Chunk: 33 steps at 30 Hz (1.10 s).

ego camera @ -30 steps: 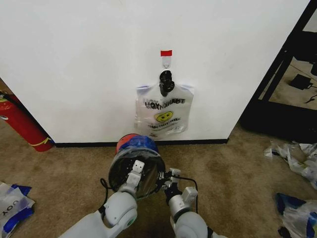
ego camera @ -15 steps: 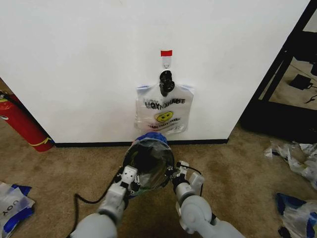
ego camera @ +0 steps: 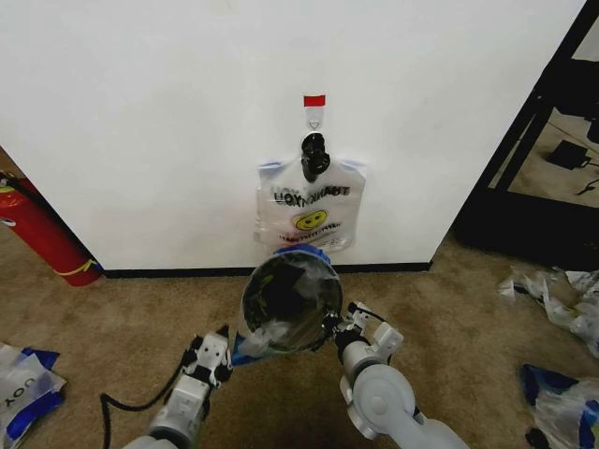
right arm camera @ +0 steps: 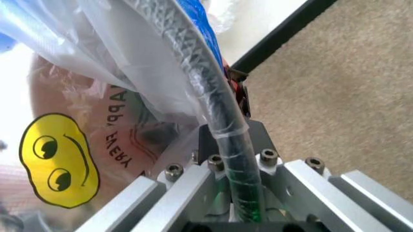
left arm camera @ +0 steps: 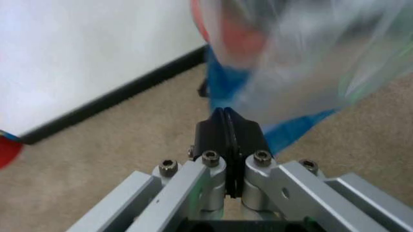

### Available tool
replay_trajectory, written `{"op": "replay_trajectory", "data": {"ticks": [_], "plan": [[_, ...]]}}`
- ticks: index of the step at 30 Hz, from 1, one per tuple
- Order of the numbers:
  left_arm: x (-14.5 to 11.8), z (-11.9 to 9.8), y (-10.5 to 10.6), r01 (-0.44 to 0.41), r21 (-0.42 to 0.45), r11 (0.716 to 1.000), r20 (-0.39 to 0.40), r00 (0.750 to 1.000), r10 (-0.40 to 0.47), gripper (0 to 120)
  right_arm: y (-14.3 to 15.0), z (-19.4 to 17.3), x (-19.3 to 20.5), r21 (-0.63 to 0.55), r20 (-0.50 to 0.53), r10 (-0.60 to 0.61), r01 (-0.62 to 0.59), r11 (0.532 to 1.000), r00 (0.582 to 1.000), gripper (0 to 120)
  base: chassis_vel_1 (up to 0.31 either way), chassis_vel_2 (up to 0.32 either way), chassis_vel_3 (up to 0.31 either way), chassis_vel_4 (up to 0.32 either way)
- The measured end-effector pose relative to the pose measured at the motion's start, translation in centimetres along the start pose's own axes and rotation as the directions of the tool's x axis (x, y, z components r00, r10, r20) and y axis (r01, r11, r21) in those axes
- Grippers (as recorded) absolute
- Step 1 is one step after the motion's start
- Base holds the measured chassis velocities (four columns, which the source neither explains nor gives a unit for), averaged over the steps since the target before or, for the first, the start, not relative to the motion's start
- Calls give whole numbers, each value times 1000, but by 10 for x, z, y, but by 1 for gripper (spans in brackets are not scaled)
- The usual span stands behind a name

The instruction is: Pick up the garbage bag from the wall and place it over the trash bin.

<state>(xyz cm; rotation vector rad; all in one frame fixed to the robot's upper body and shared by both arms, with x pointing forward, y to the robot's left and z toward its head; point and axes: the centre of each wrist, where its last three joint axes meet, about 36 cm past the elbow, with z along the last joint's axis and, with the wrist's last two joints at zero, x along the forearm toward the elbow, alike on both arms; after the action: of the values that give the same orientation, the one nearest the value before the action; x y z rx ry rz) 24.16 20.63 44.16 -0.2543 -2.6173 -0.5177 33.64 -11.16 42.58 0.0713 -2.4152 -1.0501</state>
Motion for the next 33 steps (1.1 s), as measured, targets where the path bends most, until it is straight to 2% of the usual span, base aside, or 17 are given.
{"op": "replay_trajectory", "data": {"ticks": [5, 11, 18, 24, 28, 32, 33], "plan": [[-20, 4, 0, -20, 38, 999, -29, 999, 21, 0, 6, 0, 10, -16, -7, -26, 26, 1000, 1000, 0, 0, 0, 0, 0], [-38, 17, -2, 3, 44, 999, -69, 998, 1, 0, 15, 3, 17, -25, -30, -61, 60, 998, 998, 0, 0, 0, 0, 0], [-50, 19, 0, 28, 54, 998, -59, 998, -25, 0, 21, 6, 26, -36, -59, -70, 68, 997, 996, 0, 0, 0, 0, 0], [-58, 11, 7, 62, 79, 995, -24, 998, -60, 0, 21, 10, 31, -42, -81, -54, 50, 998, 995, 0, 0, 0, 0, 0], [-63, 14, 10, 83, 83, 993, -23, 996, -82, 0, 20, 12, 33, -43, -89, -47, 43, 998, 995, 0, 0, 0, 0, 0], [-57, 22, 7, 85, 60, 995, -55, 995, -82, 0, 20, 10, 32, -41, -80, -44, 41, 998, 996, 0, 0, 0, 0, 0], [-51, 24, 5, 75, 43, 996, -88, 994, -71, 0, 21, 8, 31, -42, -72, -43, 40, 998, 996, 0, 0, 0, 0, 0]]}}
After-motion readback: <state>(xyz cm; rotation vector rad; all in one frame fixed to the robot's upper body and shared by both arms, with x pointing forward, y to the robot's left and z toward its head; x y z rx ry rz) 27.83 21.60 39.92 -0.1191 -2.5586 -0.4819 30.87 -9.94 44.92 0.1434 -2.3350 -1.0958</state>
